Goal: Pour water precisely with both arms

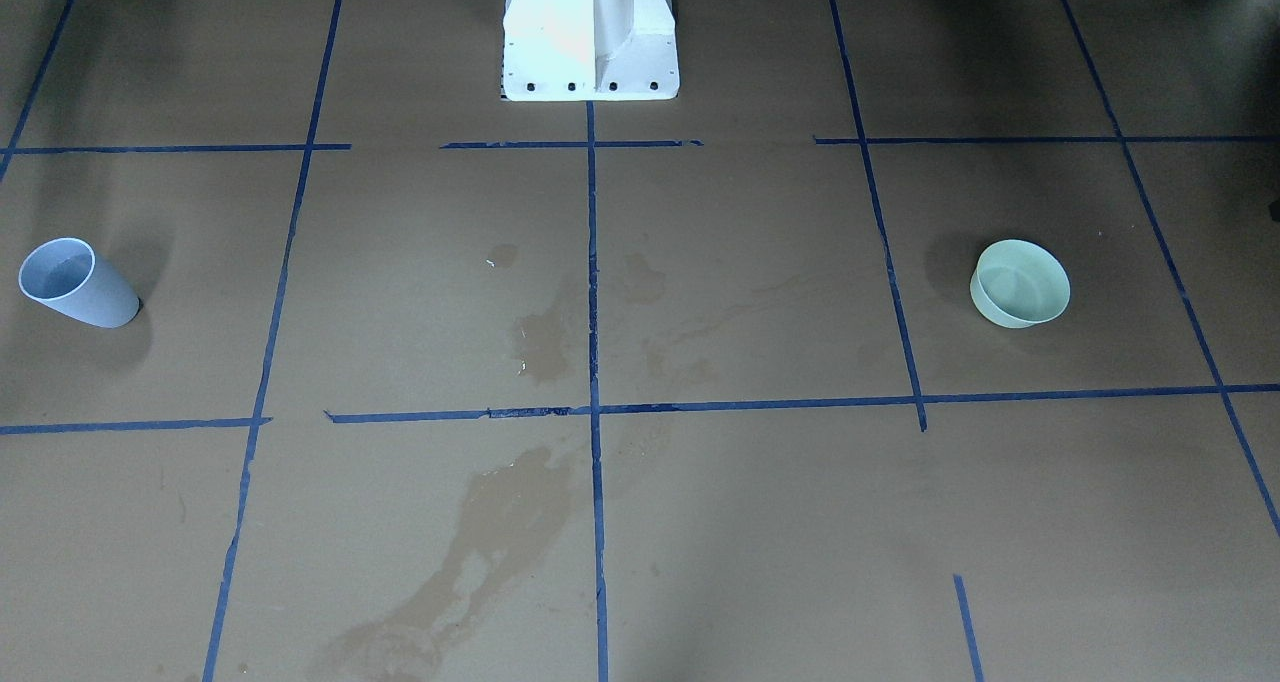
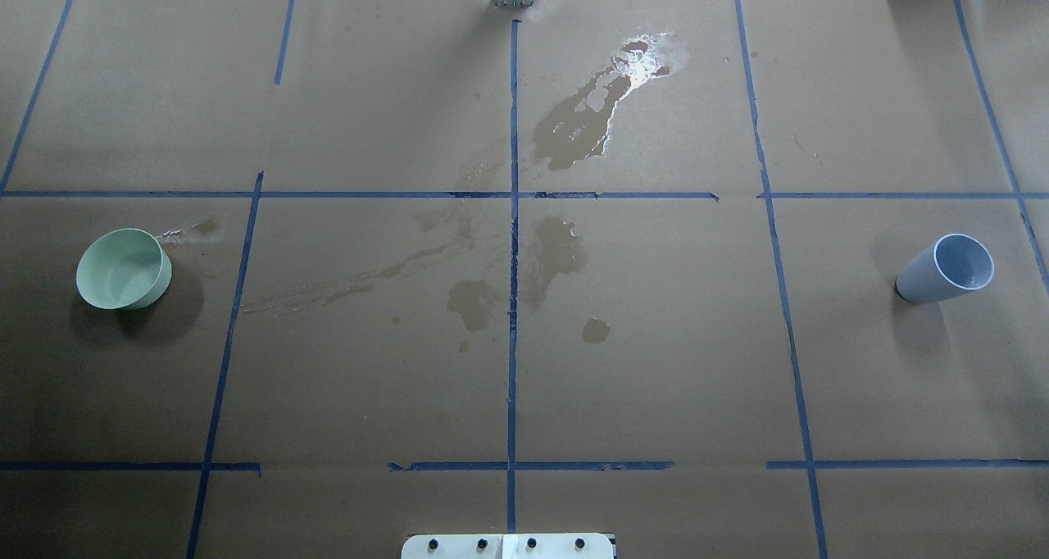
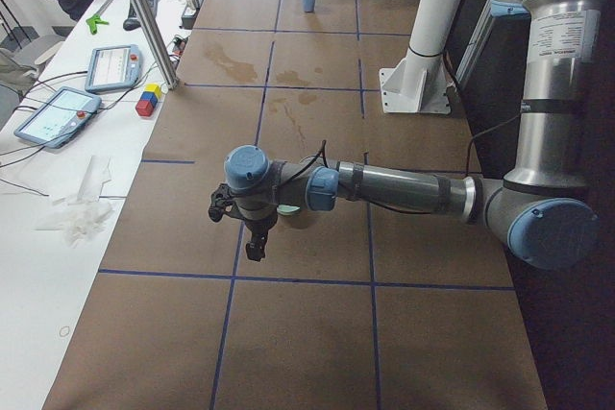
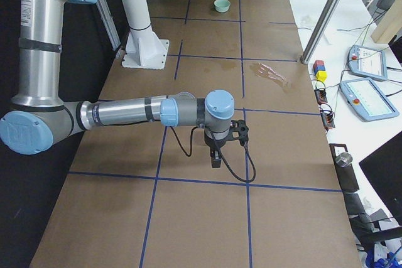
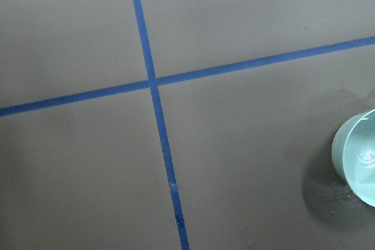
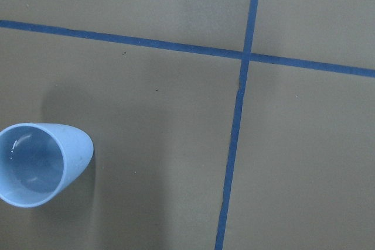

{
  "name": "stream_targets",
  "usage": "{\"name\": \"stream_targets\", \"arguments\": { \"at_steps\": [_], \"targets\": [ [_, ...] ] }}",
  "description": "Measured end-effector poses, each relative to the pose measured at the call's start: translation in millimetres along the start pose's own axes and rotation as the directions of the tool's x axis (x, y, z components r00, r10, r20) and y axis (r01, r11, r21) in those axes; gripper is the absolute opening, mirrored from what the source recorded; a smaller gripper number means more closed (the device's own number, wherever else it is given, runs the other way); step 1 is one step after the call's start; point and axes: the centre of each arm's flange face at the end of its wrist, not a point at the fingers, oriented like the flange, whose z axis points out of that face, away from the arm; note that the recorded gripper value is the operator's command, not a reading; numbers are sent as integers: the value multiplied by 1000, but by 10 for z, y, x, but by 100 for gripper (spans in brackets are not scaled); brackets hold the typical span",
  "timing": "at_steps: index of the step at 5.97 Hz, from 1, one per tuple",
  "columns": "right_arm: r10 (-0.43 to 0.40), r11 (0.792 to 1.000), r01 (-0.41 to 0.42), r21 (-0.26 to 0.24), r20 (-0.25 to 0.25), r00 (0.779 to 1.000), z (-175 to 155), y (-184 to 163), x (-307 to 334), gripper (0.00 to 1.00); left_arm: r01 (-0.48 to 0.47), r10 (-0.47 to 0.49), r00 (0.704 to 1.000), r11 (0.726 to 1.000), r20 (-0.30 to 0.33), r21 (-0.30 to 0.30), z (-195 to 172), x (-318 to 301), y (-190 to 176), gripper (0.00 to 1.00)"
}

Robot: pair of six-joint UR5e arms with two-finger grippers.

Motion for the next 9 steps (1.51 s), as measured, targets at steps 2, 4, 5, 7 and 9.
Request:
{"name": "stream_targets", "arguments": {
  "at_steps": [2, 4, 5, 7, 9],
  "targets": [
    [-46, 999, 46, 19, 8, 999, 72, -51, -121, 100, 55, -55, 997, 998, -47, 5, 204, 331, -44, 100],
    [-62, 998, 62, 13, 11, 998, 117, -64, -177, 100, 159, -156, 984, 987, -83, 31, 713, 762, 96, 100],
    [-63, 998, 63, 13, 11, 998, 123, -65, -181, 100, 200, -196, 978, 978, -78, 53, 1042, 992, 189, 100],
    [-63, 998, 63, 13, 11, 998, 126, -65, -176, 100, 253, -247, 967, 964, -68, 83, 1630, 1337, 270, 100],
    [-63, 998, 63, 12, 10, 998, 129, -60, -170, 100, 267, -262, 962, 961, -73, 70, 1878, 1529, 213, 26]
  ]
}}
